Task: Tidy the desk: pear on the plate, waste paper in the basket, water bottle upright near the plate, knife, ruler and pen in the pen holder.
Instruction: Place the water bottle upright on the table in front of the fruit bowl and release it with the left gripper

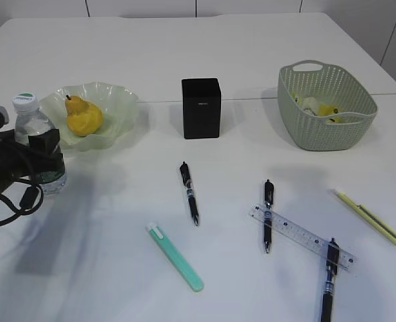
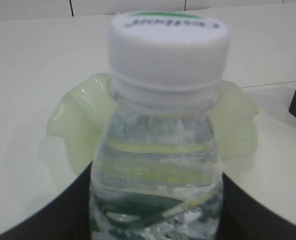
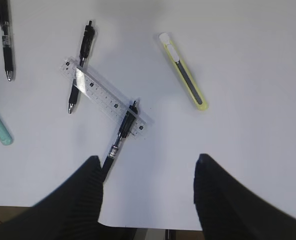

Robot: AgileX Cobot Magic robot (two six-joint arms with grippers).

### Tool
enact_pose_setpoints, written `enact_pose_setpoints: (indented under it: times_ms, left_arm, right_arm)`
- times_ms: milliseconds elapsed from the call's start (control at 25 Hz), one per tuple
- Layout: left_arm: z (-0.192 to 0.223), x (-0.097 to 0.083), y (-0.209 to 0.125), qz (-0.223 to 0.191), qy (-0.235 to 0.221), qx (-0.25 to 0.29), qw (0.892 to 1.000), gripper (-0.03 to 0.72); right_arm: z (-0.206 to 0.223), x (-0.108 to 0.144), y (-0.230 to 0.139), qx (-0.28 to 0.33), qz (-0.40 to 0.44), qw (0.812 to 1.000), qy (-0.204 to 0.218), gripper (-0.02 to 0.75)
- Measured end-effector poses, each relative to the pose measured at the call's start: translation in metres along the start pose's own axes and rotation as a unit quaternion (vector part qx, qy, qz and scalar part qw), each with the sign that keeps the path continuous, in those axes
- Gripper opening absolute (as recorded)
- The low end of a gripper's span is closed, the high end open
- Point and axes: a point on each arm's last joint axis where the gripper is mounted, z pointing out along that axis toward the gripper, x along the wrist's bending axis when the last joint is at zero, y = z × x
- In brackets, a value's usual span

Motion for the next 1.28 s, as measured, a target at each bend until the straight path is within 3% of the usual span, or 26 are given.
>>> enact_pose_setpoints:
  times_ms: [840,1280]
  left_arm:
    - [0.0,-0.0017,0.0,0.004,-0.009,0.0,1.0,0.363]
    - [0.0,-0.0008,-0.0005,0.002,-0.004,0.003,1.0,0.517]
  right_arm:
    - [0.0,0.0,0.0,0.0,0.0,1.0,0.0,0.458]
    - [0.0,0.0,0.0,0.0,0.0,1.0,0.0,0.458]
